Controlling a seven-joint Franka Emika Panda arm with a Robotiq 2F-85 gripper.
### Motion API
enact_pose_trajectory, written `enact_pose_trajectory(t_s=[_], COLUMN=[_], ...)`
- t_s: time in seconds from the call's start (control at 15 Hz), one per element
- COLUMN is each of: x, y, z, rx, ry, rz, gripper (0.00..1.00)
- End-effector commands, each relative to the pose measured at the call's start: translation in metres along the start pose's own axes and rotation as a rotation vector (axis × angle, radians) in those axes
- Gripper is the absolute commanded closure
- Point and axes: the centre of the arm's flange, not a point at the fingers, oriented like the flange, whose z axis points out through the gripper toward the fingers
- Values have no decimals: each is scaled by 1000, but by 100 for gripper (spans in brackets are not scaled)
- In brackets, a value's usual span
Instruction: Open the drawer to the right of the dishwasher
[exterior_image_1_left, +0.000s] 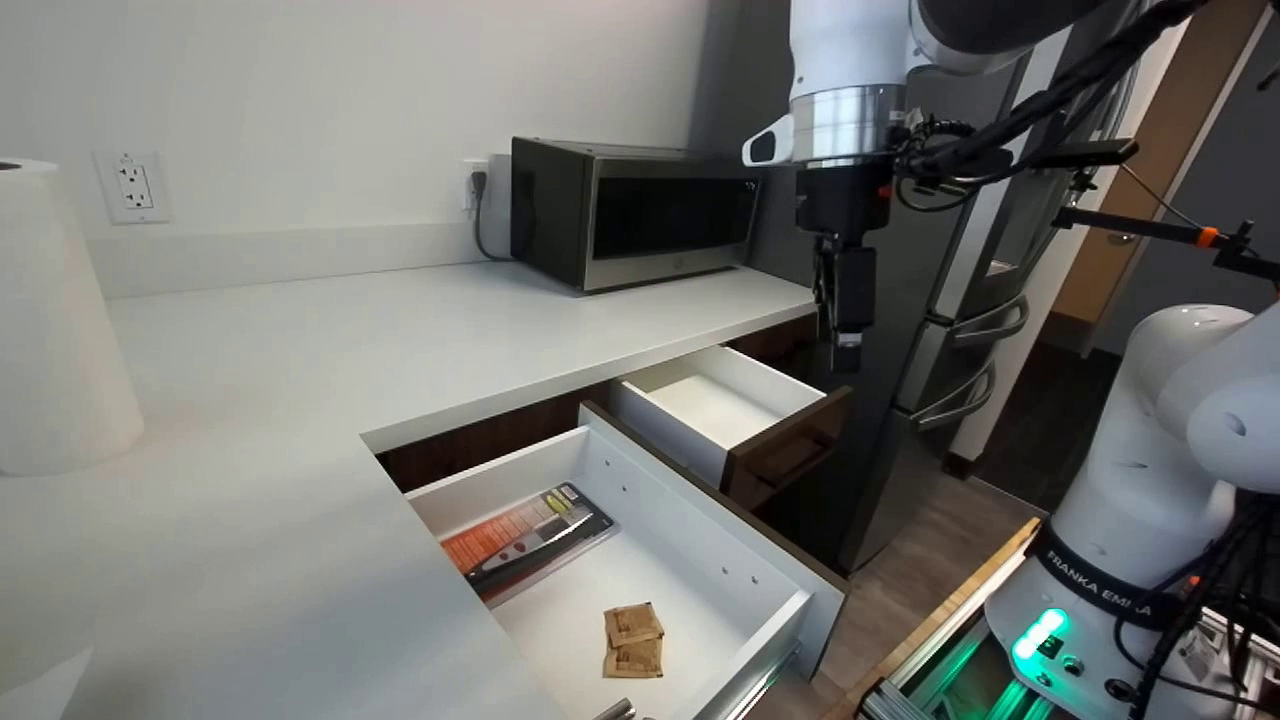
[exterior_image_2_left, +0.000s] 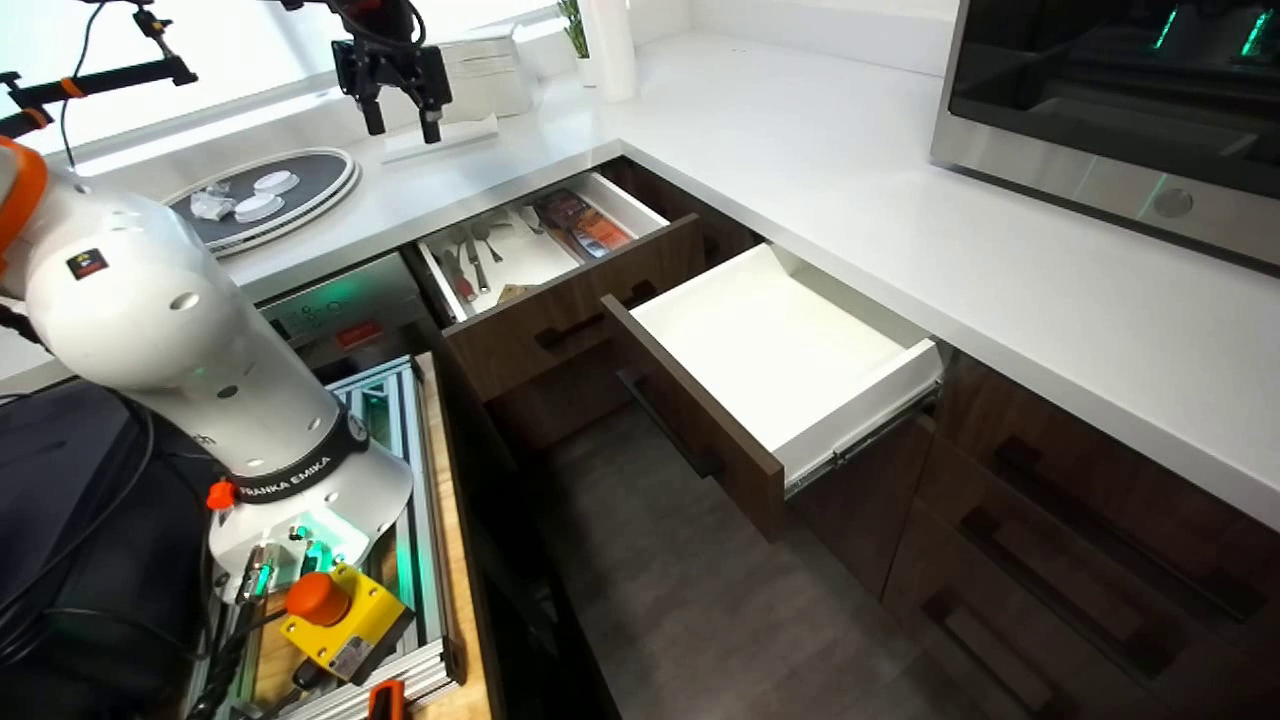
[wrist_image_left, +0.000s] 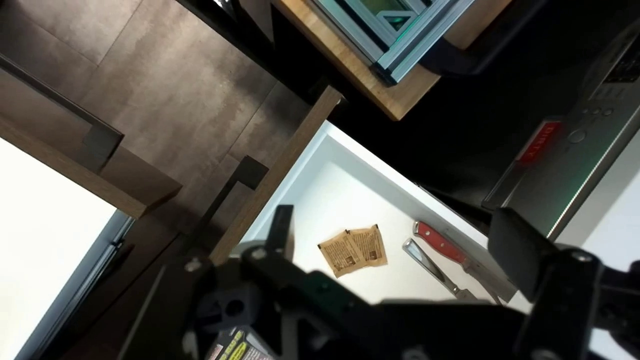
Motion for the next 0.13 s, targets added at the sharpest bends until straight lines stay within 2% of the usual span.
enact_pose_trajectory(t_s=[0.0, 0.07], x=[0, 0], y=[1, 1], z=[1, 2], rx=[2, 2], ry=[-4, -5], rz=[1, 1], gripper=[0, 0])
